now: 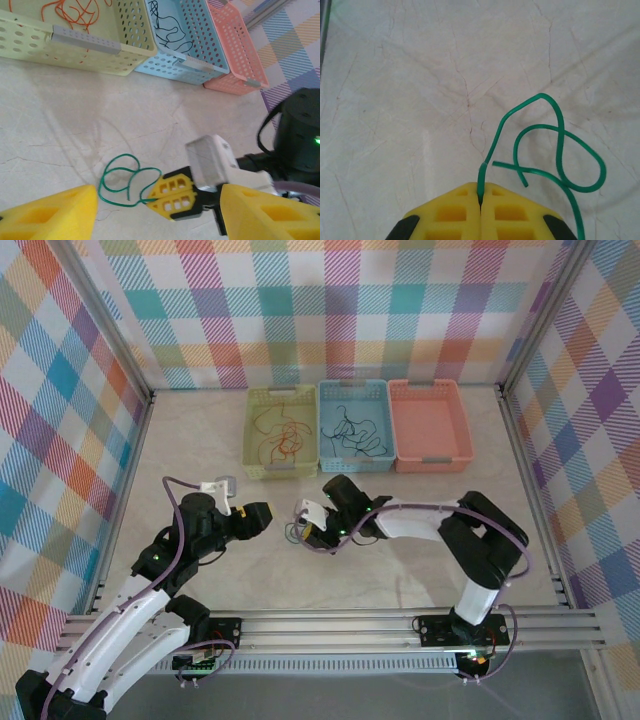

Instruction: Untangle the cables

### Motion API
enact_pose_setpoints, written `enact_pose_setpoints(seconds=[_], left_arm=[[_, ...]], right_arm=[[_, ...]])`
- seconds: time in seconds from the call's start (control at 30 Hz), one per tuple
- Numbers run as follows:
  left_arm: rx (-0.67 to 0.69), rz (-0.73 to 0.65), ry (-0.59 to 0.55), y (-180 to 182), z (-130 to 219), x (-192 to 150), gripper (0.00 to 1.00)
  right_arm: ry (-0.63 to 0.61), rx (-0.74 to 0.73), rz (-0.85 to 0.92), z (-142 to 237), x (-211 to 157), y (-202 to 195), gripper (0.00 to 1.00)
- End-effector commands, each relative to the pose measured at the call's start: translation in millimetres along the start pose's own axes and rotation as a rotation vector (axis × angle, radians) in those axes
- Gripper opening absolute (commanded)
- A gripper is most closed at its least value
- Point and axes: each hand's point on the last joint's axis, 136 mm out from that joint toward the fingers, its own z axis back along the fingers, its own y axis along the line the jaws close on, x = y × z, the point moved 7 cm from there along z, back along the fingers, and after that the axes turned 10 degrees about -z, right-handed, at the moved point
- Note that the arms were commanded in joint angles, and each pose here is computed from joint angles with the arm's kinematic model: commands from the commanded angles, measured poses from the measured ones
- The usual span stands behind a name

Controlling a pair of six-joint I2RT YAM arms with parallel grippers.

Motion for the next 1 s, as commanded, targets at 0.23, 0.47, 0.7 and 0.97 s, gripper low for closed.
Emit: enact_pose_setpoints(seconds=[0.23,0.47,0.7,0.97], left_arm=[[-0.129,0.009,0.108,-11.0,-14.3,-12.0,0.72],[-0.197,0.007,0.165,-14.4,-33.6,-21.5,0.72],[-0.165,-0.023,0.225,-13.7,-43.1,-31.9,0.71],[-0.181,-0.046,0.282,-21.9,-59.1,-39.9,0.58]], right_arm=[[-0.313,0.029,0.261,43.0,12.6,32.9,0.0],[-0.349,0.068,0.302,49.1,11.9,40.9,0.0],[-0.358,0.074,0.309,51.0,10.8,42.9,0.0],[-0.37,0.09,0.317,52.2,10.5,45.3,0.0]])
